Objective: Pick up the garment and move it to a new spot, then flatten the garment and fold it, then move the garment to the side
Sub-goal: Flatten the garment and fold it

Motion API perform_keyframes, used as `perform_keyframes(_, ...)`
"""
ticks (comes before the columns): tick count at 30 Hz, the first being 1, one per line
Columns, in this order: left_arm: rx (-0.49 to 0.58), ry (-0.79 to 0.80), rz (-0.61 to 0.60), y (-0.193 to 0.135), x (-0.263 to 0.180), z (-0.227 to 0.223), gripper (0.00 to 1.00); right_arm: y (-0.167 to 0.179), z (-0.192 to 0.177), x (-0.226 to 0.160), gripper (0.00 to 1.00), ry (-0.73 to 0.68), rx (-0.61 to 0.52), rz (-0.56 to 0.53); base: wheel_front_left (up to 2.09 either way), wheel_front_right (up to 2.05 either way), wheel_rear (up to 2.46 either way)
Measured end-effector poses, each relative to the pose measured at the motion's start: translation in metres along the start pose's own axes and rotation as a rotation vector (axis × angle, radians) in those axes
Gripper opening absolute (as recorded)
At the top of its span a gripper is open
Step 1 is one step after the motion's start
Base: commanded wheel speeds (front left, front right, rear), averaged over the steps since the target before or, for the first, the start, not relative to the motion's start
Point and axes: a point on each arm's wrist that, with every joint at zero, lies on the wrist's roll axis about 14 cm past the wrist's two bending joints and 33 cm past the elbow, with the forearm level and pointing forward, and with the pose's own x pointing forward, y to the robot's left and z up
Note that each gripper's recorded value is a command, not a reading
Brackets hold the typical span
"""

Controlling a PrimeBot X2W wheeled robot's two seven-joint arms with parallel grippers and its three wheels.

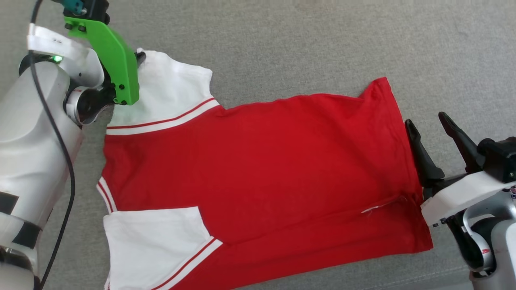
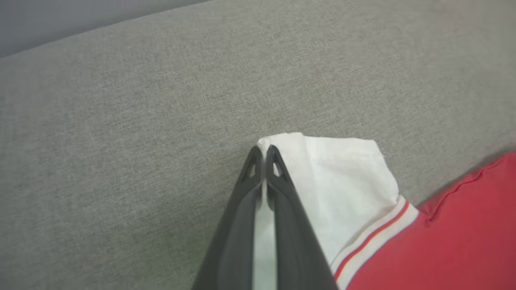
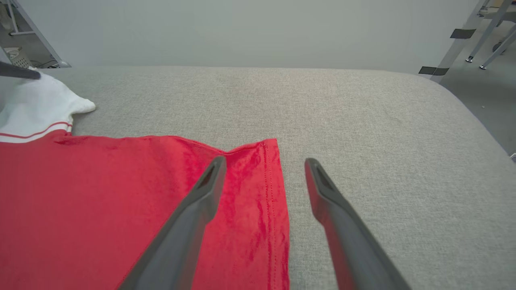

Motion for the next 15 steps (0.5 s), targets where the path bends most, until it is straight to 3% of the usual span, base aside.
perform_keyframes(6, -0.052, -0.149, -0.047, -0.007, -0.037, 0.025, 0.0, 0.001, -0.009, 0.002, 1.0, 0.151, -0.073, 0.06, 0.0, 0.0, 0.0)
perform_keyframes(15, -0.063, -0.206, -0.045, -0.015, -0.086, 0.012, 0.0, -0.003, -0.011, 0.033, 1.0, 0.385, -0.132, 0.119, 0.0, 0.0, 0.0)
